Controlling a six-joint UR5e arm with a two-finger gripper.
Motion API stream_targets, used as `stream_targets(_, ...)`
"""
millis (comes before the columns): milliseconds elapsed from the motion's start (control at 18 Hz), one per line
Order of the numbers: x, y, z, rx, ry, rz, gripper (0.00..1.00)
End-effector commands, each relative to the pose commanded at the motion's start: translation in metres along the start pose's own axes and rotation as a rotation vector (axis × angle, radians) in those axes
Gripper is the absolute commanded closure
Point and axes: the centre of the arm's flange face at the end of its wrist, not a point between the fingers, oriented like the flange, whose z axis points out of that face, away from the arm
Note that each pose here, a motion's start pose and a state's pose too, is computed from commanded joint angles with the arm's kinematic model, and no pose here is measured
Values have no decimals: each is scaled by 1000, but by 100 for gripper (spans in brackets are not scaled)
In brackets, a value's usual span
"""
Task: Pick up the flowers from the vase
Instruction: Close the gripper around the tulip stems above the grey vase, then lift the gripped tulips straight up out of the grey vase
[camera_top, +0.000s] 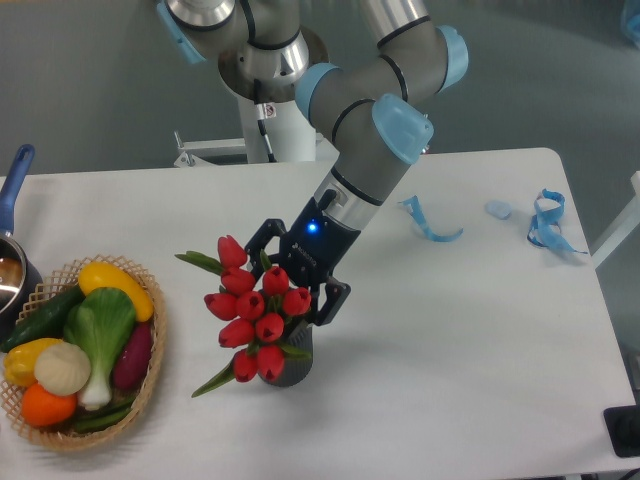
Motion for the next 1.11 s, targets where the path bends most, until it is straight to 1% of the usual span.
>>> stream_targets(56, 0, -1, -2, 2, -3, 0, 41)
stream_targets(167, 0, -2, -2, 5, -3, -1, 52)
stream_targets(333, 0, -3, -4, 9, -5, -5, 63)
stream_targets(611, -1, -3, -9, 14, -12, -42, 65)
stream_targets(778, -2, -13, -23, 53, -26, -63, 65)
stream_targets(889, -3, -18, -35, 71, -40, -101, 64)
stream_targets(1111, 3, -35, -53, 120, -52, -107, 64)
